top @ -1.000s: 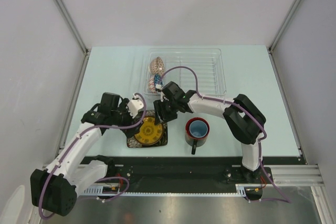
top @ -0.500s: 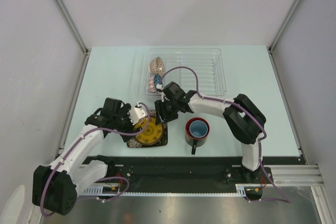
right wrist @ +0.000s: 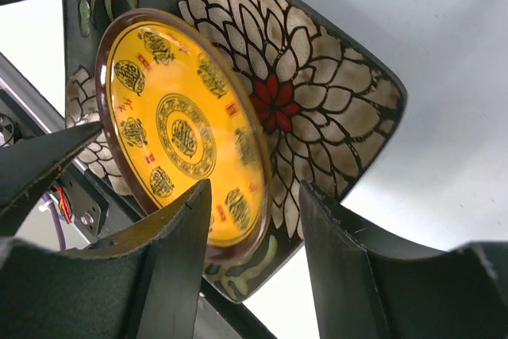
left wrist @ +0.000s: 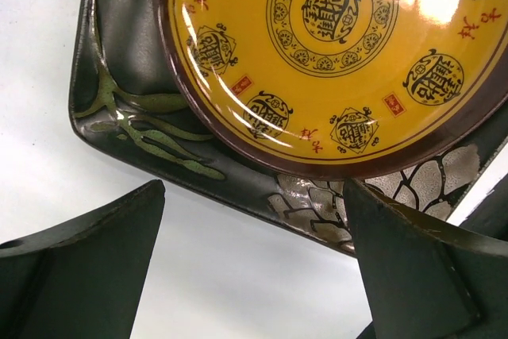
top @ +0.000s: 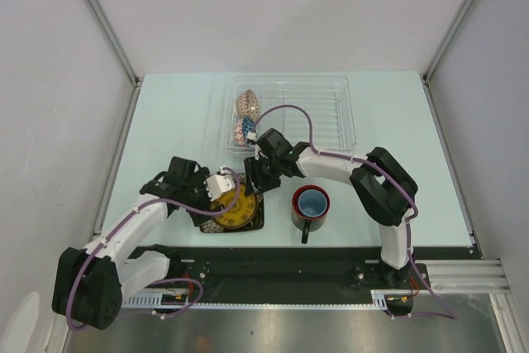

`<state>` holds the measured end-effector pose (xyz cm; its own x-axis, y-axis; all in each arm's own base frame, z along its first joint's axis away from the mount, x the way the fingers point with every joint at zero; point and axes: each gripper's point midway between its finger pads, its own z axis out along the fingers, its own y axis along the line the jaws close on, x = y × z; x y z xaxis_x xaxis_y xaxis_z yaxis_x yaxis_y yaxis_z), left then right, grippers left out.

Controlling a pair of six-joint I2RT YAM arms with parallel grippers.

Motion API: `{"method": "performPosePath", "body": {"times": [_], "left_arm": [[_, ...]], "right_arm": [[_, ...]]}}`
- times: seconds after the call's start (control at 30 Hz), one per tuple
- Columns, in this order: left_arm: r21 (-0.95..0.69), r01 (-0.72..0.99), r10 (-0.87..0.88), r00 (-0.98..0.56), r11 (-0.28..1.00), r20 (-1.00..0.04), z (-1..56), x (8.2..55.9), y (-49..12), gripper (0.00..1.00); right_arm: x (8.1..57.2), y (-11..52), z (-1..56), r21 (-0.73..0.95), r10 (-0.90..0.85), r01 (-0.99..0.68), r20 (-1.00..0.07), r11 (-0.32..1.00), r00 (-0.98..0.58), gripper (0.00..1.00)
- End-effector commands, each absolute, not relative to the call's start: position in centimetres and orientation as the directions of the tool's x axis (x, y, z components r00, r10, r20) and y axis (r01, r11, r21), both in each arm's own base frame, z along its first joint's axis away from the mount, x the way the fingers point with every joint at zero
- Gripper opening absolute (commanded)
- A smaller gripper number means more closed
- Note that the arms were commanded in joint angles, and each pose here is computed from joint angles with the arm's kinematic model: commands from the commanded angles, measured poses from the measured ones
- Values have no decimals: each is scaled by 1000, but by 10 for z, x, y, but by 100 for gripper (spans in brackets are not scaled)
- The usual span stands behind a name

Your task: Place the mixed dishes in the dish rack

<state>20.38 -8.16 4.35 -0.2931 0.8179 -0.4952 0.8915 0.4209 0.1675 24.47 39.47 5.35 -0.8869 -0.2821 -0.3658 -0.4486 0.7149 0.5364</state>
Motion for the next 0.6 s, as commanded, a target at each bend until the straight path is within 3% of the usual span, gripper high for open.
{"method": "performPosePath", "body": {"times": [0.0,0.2,0.37,0.57], "left_arm": [[195,902,834,-249,385,-492,38,208,-86,100],[205,901,837,-242,381,-491,37,211,-88,100],[218,897,833,-235,385,-501,40,216,-92,100],[218,895,826,-235,390,-512,41,217,-95,100]], "right_arm": [[243,401,47,552,-276,-439,-356,709,-893,53],[240,404,44,555,-280,-438,-349,707,-894,52],[238,410,49,592,-275,-434,-344,679,-898,32],[231,421,52,658,-275,-414,-310,630,-910,30]]}}
